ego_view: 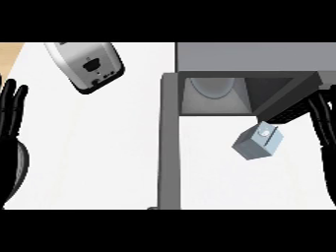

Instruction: Pick up the milk, place it into the microwave and close the microwave

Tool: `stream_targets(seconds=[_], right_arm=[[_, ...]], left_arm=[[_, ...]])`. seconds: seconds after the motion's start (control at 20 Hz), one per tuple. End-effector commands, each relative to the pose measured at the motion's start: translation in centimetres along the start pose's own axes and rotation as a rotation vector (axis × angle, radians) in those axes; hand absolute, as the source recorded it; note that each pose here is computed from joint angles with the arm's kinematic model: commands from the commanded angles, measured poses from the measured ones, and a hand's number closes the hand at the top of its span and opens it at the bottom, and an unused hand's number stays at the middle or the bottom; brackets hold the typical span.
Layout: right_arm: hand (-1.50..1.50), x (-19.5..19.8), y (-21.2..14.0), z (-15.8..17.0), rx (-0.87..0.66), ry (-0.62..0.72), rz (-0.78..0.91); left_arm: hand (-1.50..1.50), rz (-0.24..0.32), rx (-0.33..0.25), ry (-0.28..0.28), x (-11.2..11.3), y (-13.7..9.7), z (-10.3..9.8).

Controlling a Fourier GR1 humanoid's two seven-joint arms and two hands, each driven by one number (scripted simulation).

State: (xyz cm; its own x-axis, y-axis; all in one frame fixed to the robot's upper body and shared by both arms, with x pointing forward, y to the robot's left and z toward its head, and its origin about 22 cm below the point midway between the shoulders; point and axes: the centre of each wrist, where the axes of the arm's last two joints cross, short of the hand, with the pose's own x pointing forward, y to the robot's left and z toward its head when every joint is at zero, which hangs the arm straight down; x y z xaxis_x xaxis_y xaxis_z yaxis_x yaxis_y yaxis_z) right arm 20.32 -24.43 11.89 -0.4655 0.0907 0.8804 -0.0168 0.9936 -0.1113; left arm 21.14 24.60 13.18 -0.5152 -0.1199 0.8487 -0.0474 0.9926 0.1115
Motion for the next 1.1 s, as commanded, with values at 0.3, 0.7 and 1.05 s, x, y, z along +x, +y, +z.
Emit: stream_targets(seconds=[0.3,0.7,1.05], right_arm=[[-1.5,0.9,6.0,-3.2,-0.32,0.001,0.141],[-1.5,3.2,12.4,-4.8,-0.345,0.047,0.16],[-1.5,2.7,11.3,-2.1,-0.431,0.125,0.254]], left_arm=[[-1.5,0.154,-0.009,0.13,-2.4,2.2,-1.2],[-1.5,0.124,-0.004,0.133,-0.6,6.8,0.8],[-1.5,0.124,-0.013,0.14,1.2,9.6,4.1]])
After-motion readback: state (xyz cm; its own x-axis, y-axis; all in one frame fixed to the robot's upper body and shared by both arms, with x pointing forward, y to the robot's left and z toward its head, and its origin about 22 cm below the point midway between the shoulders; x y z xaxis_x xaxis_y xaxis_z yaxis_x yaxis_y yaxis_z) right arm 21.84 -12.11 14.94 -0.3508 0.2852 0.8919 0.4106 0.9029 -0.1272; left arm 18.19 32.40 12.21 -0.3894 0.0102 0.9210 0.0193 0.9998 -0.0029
